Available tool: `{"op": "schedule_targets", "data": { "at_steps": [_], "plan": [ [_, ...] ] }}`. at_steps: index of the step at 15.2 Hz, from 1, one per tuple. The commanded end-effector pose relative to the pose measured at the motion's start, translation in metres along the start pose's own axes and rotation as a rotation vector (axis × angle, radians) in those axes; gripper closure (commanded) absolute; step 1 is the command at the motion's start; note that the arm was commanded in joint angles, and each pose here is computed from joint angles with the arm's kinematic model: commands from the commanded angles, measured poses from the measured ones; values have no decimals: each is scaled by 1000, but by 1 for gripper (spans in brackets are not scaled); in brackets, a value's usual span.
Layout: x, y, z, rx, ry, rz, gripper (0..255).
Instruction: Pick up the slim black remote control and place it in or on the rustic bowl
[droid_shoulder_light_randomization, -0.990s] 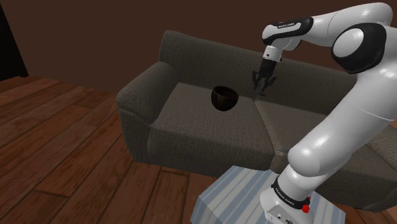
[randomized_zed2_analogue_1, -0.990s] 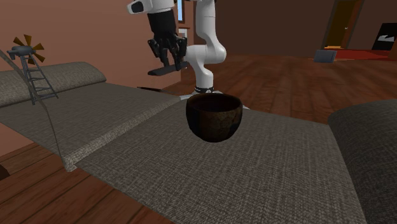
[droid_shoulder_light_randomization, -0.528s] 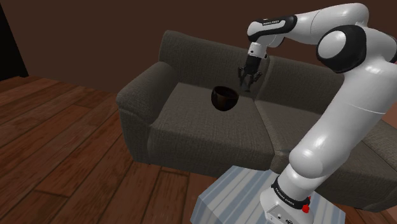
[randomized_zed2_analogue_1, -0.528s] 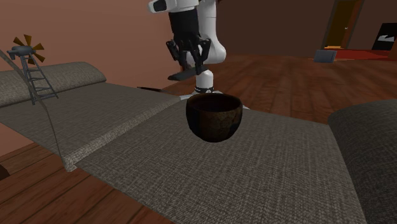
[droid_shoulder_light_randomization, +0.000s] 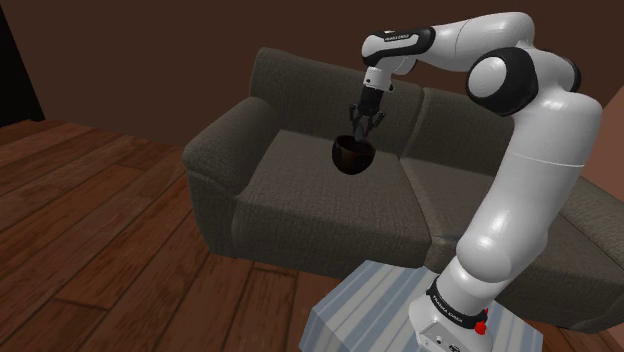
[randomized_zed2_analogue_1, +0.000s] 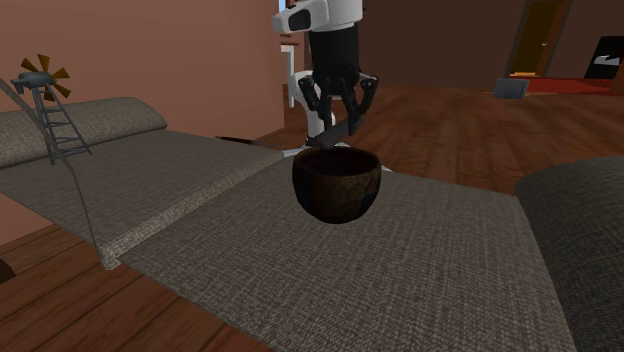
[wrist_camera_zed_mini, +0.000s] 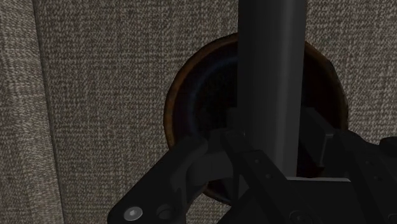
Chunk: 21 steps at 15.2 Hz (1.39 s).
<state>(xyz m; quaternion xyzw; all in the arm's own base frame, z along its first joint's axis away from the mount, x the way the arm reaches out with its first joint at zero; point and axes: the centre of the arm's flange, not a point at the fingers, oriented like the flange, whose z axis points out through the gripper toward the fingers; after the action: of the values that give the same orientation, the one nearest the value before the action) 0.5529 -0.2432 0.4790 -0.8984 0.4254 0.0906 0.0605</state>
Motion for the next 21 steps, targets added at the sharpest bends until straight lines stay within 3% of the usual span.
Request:
{"op": "schedule_targets", "data": {
  "at_steps": [1, 8, 16, 17, 21],
  "plan": [
    [3, -1, 9, 1, 1, 1, 255],
    [11, 0, 44, 1, 1, 1, 255],
    [11, 0, 44, 1, 1, 1, 255],
    [11, 0, 44, 1, 1, 1, 0],
    [11, 0, 44, 1, 1, 1, 0]
  ]
}}
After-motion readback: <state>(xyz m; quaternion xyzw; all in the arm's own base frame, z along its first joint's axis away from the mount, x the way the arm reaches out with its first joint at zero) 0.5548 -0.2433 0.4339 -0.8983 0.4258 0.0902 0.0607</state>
